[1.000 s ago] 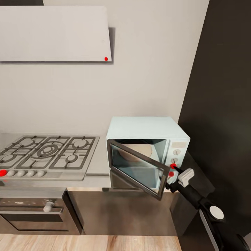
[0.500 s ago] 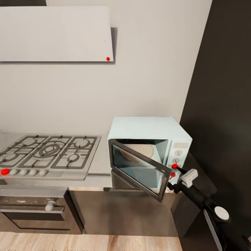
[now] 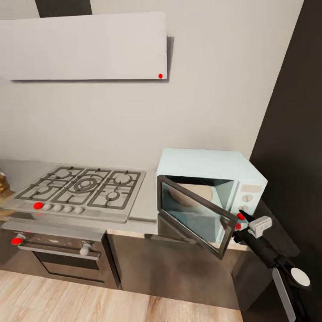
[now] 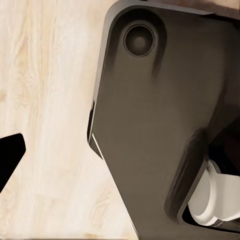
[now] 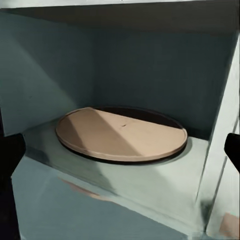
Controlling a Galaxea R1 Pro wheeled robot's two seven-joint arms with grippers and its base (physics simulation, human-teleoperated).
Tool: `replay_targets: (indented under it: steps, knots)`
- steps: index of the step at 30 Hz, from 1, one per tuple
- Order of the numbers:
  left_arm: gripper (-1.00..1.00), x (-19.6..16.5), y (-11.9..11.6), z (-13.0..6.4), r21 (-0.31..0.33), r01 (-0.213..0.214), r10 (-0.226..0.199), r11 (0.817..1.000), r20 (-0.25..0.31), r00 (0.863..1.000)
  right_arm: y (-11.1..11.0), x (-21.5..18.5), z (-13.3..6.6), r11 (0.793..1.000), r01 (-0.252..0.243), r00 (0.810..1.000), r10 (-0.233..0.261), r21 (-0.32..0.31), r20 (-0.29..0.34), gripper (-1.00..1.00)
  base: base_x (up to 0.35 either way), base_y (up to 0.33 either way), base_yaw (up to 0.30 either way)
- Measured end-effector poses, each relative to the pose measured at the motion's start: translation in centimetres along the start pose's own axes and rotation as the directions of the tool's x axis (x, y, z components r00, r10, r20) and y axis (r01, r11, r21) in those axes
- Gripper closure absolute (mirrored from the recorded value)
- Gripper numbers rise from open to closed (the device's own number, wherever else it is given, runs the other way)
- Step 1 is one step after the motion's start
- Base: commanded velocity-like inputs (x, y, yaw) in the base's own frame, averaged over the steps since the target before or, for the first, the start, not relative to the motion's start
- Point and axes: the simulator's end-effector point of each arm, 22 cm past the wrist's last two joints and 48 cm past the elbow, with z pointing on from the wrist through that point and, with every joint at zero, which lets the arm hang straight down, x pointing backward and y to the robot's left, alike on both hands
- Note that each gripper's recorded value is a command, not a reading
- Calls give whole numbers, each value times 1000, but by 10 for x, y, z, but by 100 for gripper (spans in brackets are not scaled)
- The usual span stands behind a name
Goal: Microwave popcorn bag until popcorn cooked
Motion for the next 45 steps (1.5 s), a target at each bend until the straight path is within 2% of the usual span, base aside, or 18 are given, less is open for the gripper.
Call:
replay_targets:
  steps: [15,20,30,34,39,45]
  knots:
    - [-100,0,-1,0,2,1,-1,1000,0,1000,-1,0,0,1000,-1,1000,1,6,0,-100,-163,-2,238]
    - [-100,0,-2,0,2,1,-1,1000,0,1000,-20,0,0,995,-5,1000,5,103,2,-100,-7,0,243]
    - [-100,0,-2,0,2,1,-1,1000,-1,1000,-27,1,0,991,-7,1000,7,136,2,-100,-258,-8,244]
    - [-100,0,-2,0,2,1,-1,1000,0,1000,-38,1,-2,982,-7,1000,7,189,1,-100,-251,0,244]
    - [-100,0,-2,0,2,1,-1,1000,0,1000,-44,1,-3,976,-7,1000,7,218,0,-100,-190,0,245]
    - [-100,0,-2,0,3,1,-1,1000,0,1000,-45,5,3,960,-6,1000,8,281,-6,-100,-17,0,247]
